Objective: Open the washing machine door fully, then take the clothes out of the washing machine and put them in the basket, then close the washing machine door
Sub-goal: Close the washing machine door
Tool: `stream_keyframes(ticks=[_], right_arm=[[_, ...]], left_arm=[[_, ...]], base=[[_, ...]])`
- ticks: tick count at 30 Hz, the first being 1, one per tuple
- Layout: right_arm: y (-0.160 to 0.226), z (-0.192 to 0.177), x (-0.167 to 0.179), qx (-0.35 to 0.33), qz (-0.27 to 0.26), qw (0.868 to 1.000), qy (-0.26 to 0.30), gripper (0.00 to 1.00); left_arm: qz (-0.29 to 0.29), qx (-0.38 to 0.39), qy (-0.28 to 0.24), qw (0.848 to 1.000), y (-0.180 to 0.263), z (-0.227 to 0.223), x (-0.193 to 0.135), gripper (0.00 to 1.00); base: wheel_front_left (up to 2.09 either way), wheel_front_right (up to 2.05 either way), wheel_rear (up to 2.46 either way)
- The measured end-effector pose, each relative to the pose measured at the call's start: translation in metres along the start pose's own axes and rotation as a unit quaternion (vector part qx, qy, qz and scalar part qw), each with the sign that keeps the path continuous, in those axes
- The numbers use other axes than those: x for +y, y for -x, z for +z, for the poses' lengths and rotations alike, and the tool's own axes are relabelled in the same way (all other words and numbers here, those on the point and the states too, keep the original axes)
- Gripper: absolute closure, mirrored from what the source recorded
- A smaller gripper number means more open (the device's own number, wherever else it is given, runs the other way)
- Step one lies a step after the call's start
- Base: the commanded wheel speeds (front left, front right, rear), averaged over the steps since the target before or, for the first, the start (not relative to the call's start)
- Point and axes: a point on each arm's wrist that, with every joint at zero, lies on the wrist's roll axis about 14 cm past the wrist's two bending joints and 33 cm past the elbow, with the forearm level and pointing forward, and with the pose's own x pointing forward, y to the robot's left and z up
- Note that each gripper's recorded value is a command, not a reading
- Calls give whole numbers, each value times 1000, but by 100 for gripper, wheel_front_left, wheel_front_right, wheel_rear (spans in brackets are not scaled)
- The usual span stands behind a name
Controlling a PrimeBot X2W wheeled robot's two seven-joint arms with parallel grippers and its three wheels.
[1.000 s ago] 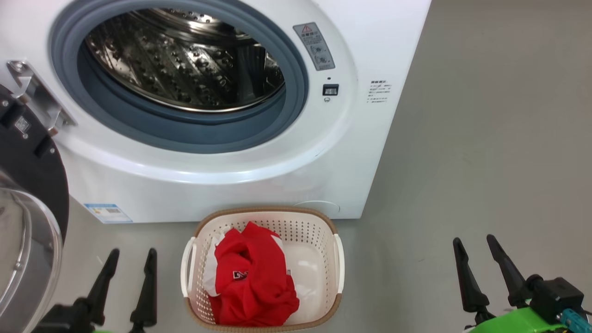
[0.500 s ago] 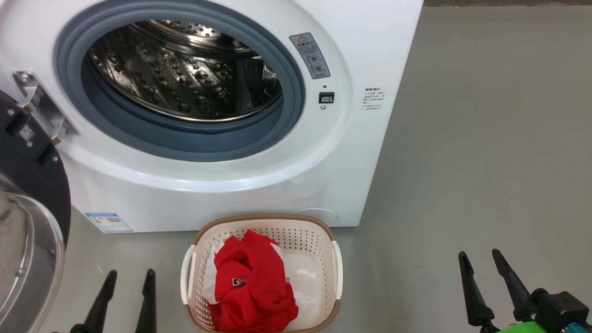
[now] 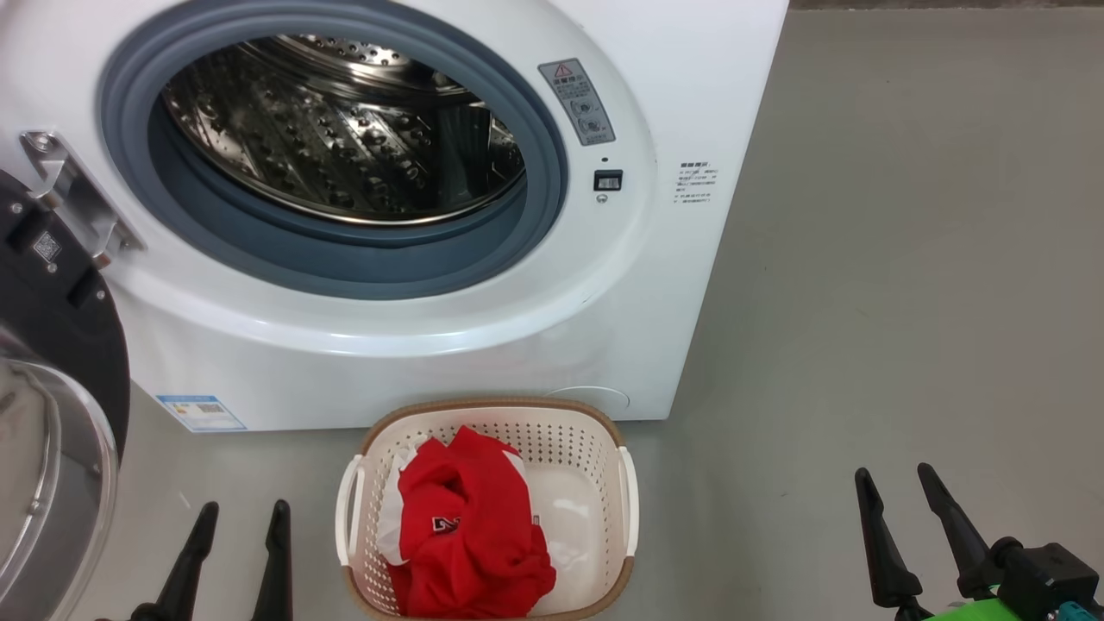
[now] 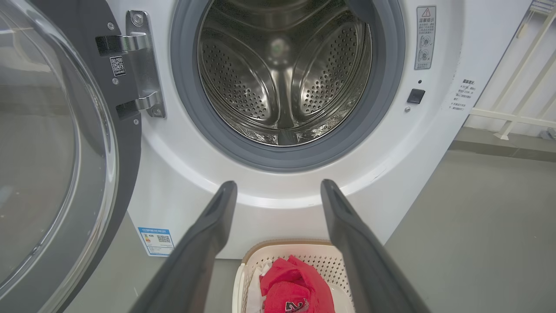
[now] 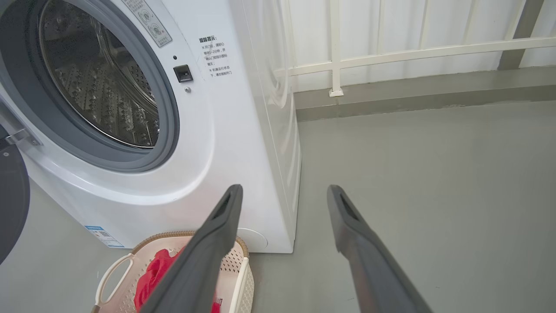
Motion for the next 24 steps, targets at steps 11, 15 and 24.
stream_keyframes(ticks=[11, 15, 24], right_arm=[[-2, -2, 1, 3, 2, 1000, 0, 0], [-2, -1, 2, 2, 3, 1000, 0, 0], [-4, -3, 3, 5, 5, 1000, 0, 0]], left_arm=[[3, 1, 0, 1000, 0, 0, 2, 0], [3, -1, 0, 1000, 0, 0, 2, 0], [6, -3, 2, 1000, 1, 2, 3, 0]], base=[[-67, 67, 0], [-141, 141, 0], [-113, 113, 0]])
